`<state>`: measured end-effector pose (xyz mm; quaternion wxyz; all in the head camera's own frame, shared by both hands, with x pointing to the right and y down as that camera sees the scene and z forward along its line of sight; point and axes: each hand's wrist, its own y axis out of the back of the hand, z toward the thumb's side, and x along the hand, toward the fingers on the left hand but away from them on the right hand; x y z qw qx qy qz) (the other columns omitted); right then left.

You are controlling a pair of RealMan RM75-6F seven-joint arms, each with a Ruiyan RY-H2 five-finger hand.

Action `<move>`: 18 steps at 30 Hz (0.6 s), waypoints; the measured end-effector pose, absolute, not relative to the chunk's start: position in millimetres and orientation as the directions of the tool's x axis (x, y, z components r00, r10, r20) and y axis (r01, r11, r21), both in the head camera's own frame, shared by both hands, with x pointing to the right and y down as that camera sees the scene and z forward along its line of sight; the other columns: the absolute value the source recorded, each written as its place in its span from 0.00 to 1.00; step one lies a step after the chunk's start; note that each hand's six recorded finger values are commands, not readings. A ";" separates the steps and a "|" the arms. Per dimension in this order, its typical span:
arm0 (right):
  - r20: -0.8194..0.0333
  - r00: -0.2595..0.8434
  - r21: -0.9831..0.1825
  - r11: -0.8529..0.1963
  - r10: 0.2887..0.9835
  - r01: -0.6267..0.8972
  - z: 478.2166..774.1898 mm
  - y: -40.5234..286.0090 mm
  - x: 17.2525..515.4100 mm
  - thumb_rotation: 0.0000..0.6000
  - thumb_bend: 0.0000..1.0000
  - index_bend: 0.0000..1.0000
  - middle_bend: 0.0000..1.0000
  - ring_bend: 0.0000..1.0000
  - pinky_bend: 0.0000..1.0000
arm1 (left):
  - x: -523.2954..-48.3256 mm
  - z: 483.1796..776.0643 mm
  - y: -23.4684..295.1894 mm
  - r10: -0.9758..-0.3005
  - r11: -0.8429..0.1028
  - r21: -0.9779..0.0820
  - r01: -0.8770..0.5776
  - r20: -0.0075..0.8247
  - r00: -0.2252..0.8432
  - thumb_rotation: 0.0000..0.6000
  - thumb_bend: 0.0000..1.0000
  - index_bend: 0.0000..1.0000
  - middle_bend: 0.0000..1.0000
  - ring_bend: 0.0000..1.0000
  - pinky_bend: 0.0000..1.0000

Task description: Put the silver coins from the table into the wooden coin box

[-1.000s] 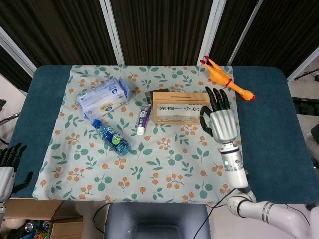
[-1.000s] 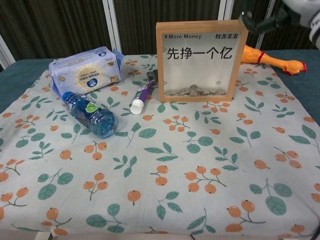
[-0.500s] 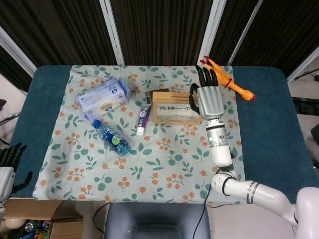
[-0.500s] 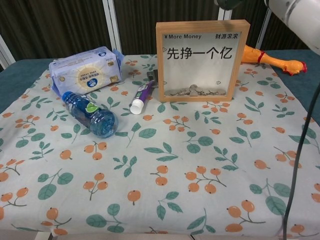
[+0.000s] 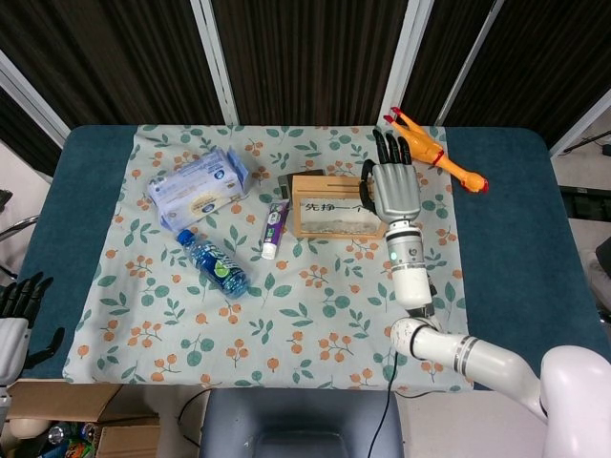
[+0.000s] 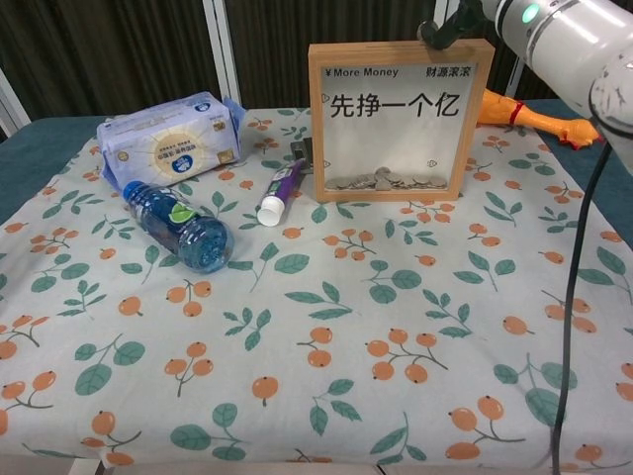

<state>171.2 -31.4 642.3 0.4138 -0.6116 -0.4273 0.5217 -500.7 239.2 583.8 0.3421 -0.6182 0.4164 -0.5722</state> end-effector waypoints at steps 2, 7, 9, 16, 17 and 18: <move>-0.285 0.092 -0.952 -0.293 0.954 0.089 643.3 -31.1 170.6 1.00 0.61 0.73 0.16 0.00 0.00 | -500.7 584.4 239.6 -0.906 -0.421 -0.899 -0.121 0.424 -0.002 1.00 0.38 0.00 0.00 0.00 0.00; -0.286 0.095 -0.952 -0.294 0.954 0.088 645.0 -31.6 168.8 1.00 0.61 0.73 0.16 0.00 0.00 | -502.9 584.8 240.1 -0.904 -0.423 -0.898 -0.118 0.427 -0.008 1.00 0.38 0.00 0.00 0.00 0.00; -0.288 0.095 -0.951 -0.296 0.953 0.088 645.9 -31.8 168.2 1.00 0.61 0.72 0.16 0.00 0.00 | -503.4 584.9 240.2 -0.904 -0.424 -0.898 -0.119 0.428 -0.009 1.00 0.38 0.00 0.00 0.00 0.00; -0.311 0.104 -0.944 -0.320 0.945 0.077 650.3 -30.1 168.0 1.00 0.61 0.38 0.16 0.00 0.00 | -504.4 585.5 240.5 -0.903 -0.426 -0.897 -0.119 0.431 -0.012 1.00 0.38 0.00 0.00 0.00 0.00; -0.314 0.104 -0.944 -0.322 0.944 0.077 650.2 -29.9 168.4 1.00 0.61 0.25 0.15 0.00 0.00 | -504.5 585.4 240.5 -0.903 -0.426 -0.897 -0.119 0.430 -0.013 1.00 0.38 0.00 0.00 0.00 0.00; -0.314 0.105 -0.943 -0.323 0.944 0.078 649.8 -29.7 168.8 1.00 0.61 0.17 0.14 0.00 0.00 | -504.6 585.3 240.5 -0.903 -0.426 -0.897 -0.119 0.430 -0.013 1.00 0.38 0.00 0.00 0.00 0.00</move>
